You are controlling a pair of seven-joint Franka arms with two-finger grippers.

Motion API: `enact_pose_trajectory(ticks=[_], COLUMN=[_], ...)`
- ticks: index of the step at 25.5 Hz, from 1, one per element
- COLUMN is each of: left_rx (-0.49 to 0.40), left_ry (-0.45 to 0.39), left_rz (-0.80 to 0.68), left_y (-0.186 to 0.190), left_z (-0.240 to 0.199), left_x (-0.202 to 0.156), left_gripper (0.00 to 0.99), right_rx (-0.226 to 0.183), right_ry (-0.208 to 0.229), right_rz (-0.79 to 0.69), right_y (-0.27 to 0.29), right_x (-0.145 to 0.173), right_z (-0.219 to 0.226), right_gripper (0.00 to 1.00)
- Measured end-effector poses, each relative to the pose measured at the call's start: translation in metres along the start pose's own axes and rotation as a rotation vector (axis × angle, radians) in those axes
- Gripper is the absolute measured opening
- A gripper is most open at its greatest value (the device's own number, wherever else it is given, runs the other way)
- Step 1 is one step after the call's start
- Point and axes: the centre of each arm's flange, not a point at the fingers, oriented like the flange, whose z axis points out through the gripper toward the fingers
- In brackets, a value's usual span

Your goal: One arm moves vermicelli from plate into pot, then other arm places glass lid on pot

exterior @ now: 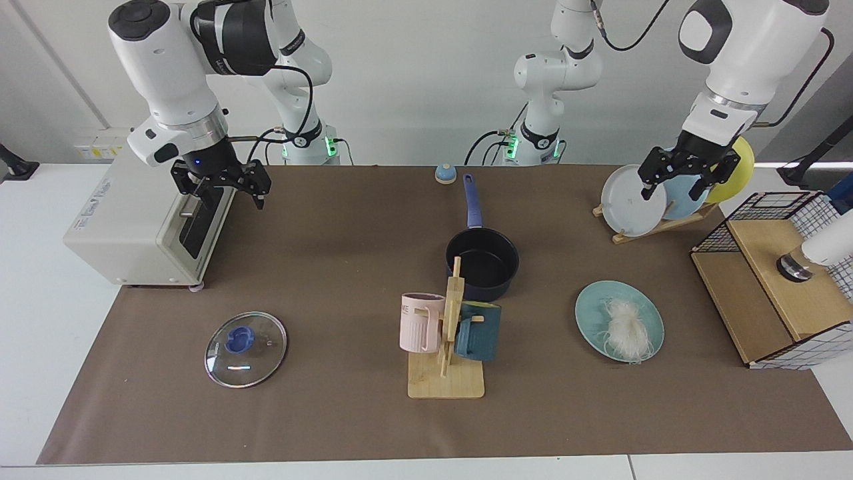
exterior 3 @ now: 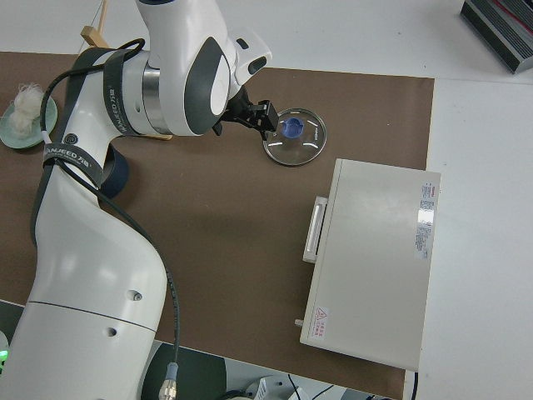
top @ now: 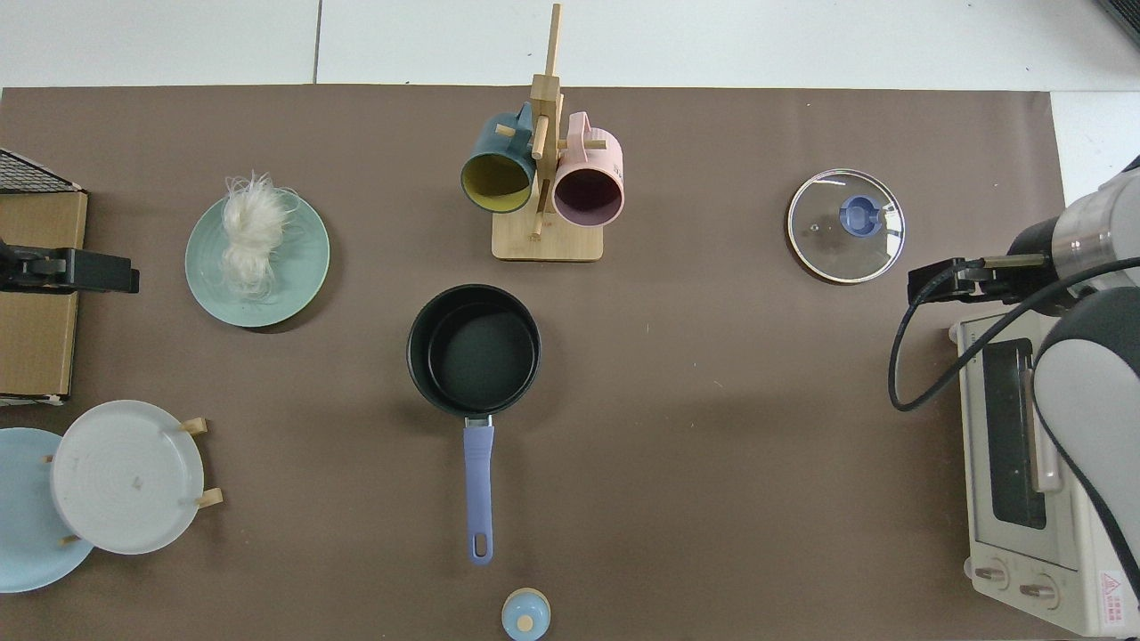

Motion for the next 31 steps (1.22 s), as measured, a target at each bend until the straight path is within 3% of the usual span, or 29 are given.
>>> enact_pose_trajectory(ticks=[7, 12, 22, 31], left_rx=[0.007, 0.010, 0.011, -0.005], left_ry=[0.057, 0.080, 0.112, 0.073], left_rz=[0.002, 0.001, -0.014, -0.046], left_y=[-0.003, -0.004, -0.006, 0.011], left_z=[0.029, 0.072, 0.165, 0.260], left_x=[0.028, 0.063, 0.101, 0.109], left_gripper=[0.991, 0.991, 0.991, 0.991], right_rx=[0.000, 0.000, 0.000, -0.002], right_ry=[0.025, 0.013, -0.037, -0.030], right_rz=[0.030, 0.033, 0.039, 0.046], right_y=[0.017, 0.018, 0.021, 0.027], right_x=[0.025, 0.070, 0.167, 0.191], right_z=[-0.006, 0.012, 0.138, 0.223], right_gripper=[1.00, 0.99, 0.99, 0.99])
